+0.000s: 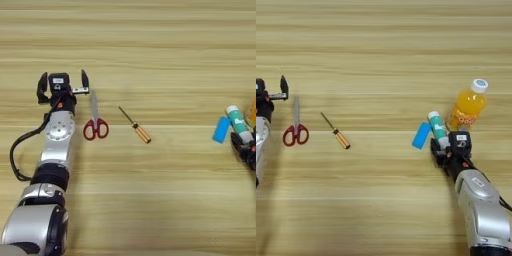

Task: Move the objects on the table

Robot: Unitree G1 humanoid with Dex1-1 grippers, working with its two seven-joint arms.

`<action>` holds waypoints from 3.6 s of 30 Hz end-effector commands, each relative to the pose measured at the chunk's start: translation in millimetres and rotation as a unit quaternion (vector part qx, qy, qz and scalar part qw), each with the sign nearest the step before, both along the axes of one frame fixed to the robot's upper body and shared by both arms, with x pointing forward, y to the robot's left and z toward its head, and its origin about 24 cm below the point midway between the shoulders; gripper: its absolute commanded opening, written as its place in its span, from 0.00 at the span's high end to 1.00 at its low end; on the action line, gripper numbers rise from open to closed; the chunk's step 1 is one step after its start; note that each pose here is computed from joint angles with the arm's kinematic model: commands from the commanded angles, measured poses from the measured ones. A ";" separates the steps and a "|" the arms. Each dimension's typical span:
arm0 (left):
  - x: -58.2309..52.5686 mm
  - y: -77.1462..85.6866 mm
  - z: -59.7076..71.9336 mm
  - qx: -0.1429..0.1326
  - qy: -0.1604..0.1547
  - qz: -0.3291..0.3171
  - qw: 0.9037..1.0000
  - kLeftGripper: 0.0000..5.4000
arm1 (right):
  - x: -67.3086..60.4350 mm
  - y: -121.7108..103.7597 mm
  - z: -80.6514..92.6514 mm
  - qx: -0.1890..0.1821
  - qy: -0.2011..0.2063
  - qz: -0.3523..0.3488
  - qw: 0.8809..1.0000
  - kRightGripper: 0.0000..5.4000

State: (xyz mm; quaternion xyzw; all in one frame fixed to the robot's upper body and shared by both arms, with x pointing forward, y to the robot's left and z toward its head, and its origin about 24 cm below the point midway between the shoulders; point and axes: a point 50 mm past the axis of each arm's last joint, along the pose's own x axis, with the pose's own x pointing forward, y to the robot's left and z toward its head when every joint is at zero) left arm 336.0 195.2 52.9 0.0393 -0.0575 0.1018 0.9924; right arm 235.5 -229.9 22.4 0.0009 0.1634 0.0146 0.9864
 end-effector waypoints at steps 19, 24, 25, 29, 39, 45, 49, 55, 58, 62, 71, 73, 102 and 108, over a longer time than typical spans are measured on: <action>-1.2 0.9 -2.9 0.007 0.011 0.001 1.000 0.00 | 4.2 28.3 41.9 -0.028 -0.087 0.052 0.995 0.69; -1.4 1.0 -3.1 0.007 0.011 0.000 1.000 0.00 | 10.1 52.9 48.4 -0.027 -0.098 0.095 0.990 0.69; -1.4 1.0 -3.1 0.007 0.012 0.000 1.000 0.00 | 11.9 59.5 47.6 -0.023 -0.096 0.107 0.989 0.69; -1.5 0.9 -3.4 0.007 0.013 -0.001 1.000 0.00 | 18.7 78.8 41.5 -0.009 -0.082 0.139 0.987 0.69; -2.2 1.1 -3.4 0.006 0.012 -0.002 1.000 0.00 | 25.8 112.3 20.1 -0.002 -0.053 0.205 0.977 0.69; -2.3 1.3 -3.3 0.006 0.012 -0.002 1.000 0.00 | 27.2 113.5 11.4 0.001 -0.037 0.206 0.978 0.69; -2.4 1.4 -3.3 0.006 0.012 -0.002 1.000 0.00 | 25.1 118.0 6.4 0.006 -0.027 0.216 0.976 0.69; -2.3 0.7 -2.7 0.005 0.012 -0.002 1.000 0.00 | 23.6 120.7 7.0 0.004 -0.032 0.228 0.973 0.61; -2.2 0.4 -2.7 0.006 0.012 -0.002 1.000 0.00 | 23.2 120.6 11.4 -0.005 -0.051 0.230 0.972 0.54; -2.2 0.1 -2.8 0.005 0.012 -0.002 1.000 0.00 | 21.9 120.5 20.3 -0.010 -0.081 0.230 0.970 0.46; -2.1 -0.3 -2.9 0.005 0.013 -0.002 1.000 0.00 | 23.0 109.0 37.4 -0.031 -0.135 0.202 0.970 0.25; -2.1 -0.3 -2.9 0.005 0.013 -0.002 1.000 0.00 | 24.2 105.4 42.8 -0.040 -0.152 0.193 0.969 0.21; -2.3 0.0 -3.5 0.006 0.013 -0.003 1.000 0.00 | 35.3 35.5 101.8 -0.116 -0.310 0.017 0.944 0.01; -2.3 0.4 -3.7 0.006 0.014 -0.002 1.000 0.00 | 33.7 35.2 107.1 -0.122 -0.325 0.016 0.938 0.01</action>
